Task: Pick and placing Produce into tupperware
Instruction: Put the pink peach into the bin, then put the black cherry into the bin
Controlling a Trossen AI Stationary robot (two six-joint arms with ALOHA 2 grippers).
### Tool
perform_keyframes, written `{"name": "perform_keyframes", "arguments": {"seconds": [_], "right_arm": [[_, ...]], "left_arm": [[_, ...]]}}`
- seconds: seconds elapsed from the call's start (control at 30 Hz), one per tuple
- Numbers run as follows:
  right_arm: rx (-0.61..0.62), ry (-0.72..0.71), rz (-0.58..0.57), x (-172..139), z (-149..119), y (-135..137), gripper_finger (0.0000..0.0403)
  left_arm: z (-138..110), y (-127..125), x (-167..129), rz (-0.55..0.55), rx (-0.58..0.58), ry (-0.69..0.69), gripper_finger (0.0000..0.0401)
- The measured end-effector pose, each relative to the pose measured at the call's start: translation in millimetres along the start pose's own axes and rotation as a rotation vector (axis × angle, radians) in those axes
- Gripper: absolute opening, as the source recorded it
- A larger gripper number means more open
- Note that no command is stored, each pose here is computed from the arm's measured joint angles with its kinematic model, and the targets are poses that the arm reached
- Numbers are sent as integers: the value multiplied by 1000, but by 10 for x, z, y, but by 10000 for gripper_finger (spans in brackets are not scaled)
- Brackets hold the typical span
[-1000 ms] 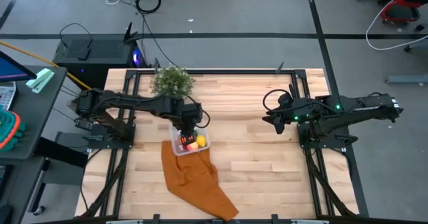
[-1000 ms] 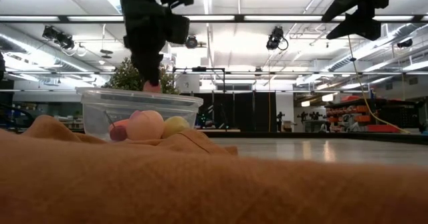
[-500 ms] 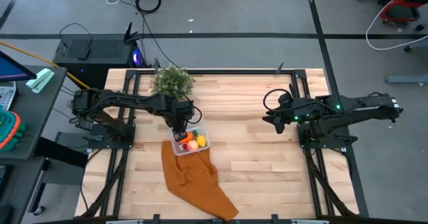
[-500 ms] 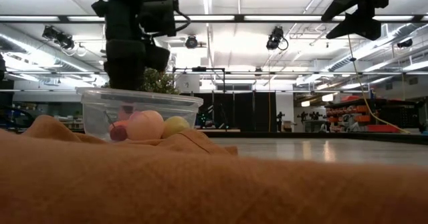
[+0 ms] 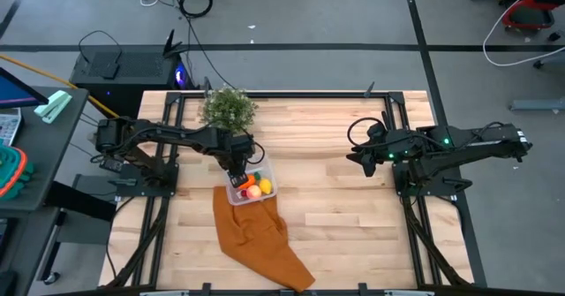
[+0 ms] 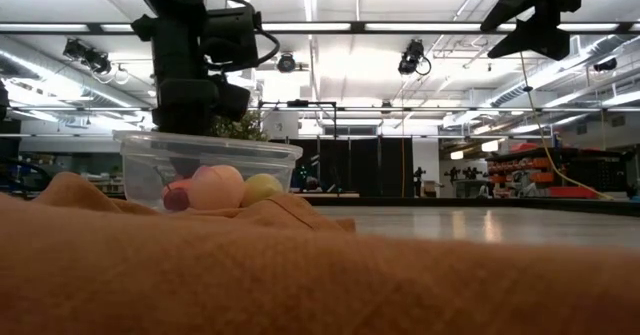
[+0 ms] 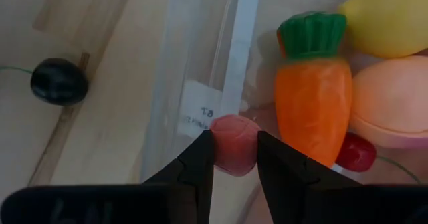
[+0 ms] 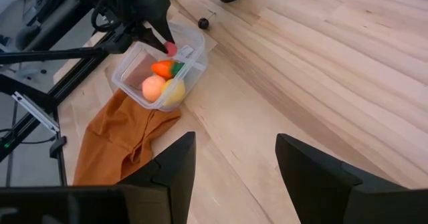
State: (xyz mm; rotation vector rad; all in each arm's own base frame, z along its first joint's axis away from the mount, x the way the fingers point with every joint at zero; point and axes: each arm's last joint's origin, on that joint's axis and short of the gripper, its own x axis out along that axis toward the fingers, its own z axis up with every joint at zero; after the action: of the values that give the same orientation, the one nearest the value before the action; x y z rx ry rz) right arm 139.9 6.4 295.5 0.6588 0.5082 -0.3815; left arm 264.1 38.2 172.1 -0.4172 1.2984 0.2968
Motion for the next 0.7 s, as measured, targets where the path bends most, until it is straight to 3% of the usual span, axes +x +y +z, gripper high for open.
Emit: {"name": "perform_keyframes", "arguments": {"seconds": [0.3, 0.7], "right_arm": [[-1, 0, 0, 0, 0, 0, 173], [-3, 0, -1, 2, -1, -1, 173]], "left_arm": [[-14, -42, 4, 7, -61, -3, 121], [-14, -75, -19, -25, -117, 22, 201]]}}
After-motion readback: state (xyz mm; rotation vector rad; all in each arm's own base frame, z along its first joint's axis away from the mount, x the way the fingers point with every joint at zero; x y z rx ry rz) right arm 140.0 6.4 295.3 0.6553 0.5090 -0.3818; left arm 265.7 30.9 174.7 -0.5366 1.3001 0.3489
